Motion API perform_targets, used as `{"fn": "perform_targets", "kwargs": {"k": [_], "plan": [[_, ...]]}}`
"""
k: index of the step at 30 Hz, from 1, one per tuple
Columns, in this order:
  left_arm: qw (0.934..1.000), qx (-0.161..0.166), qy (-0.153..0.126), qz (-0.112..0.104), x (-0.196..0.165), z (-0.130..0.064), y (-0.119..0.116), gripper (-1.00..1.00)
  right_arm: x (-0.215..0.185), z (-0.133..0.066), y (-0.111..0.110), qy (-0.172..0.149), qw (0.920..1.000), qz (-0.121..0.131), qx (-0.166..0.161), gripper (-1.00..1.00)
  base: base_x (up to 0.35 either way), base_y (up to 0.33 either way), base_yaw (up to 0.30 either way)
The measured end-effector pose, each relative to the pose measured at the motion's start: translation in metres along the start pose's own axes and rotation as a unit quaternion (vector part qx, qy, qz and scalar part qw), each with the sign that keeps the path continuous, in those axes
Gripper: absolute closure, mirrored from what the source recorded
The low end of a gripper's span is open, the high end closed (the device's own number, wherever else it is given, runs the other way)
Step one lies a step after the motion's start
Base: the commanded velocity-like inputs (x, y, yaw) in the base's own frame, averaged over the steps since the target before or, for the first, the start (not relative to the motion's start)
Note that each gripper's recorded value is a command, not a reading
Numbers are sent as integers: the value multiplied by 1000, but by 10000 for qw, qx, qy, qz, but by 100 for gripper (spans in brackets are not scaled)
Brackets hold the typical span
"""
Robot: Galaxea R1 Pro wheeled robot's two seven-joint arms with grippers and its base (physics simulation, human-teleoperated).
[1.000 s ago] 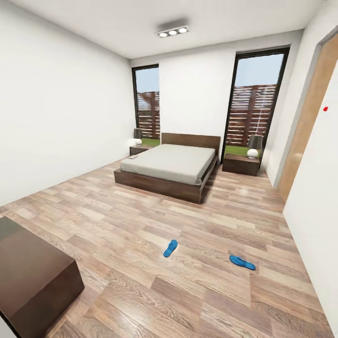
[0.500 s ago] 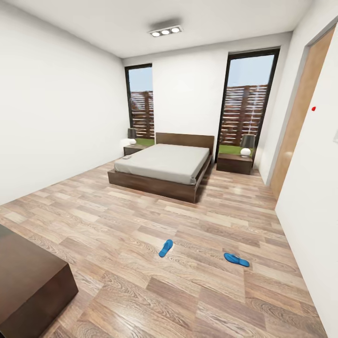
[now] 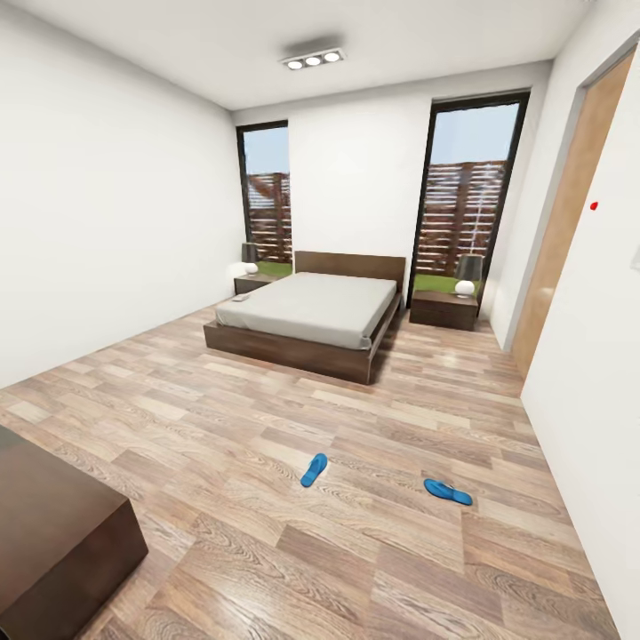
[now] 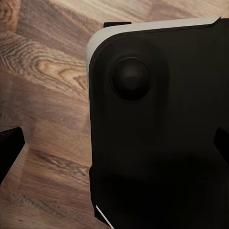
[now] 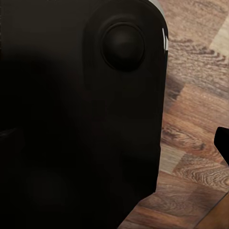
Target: In the bedroom, move the book from the bed onto either nightstand, and place the two sandals side by side next to the bed.
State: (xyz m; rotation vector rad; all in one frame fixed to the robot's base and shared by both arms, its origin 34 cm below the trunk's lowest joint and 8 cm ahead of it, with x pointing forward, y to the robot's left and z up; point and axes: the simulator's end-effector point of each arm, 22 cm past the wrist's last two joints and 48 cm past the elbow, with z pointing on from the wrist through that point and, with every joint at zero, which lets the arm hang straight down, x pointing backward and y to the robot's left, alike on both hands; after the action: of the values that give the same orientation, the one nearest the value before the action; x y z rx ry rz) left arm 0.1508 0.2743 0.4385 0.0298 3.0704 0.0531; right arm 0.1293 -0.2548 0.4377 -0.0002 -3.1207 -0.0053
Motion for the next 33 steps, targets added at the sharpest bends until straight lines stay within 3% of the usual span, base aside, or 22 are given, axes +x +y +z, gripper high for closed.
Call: {"fn": "perform_targets", "kwargs": {"k": [17, 33], "plan": [[10000, 0, -79, 9, -6, 0, 0, -100, -6, 0, 0, -78, 10000, -1, 0, -100, 0, 0, -106], [9999, 0, -104, 19, -8, 0, 0, -100, -9, 0, -1, -111, 9999, 3, 8, -100, 0, 0, -29]]}}
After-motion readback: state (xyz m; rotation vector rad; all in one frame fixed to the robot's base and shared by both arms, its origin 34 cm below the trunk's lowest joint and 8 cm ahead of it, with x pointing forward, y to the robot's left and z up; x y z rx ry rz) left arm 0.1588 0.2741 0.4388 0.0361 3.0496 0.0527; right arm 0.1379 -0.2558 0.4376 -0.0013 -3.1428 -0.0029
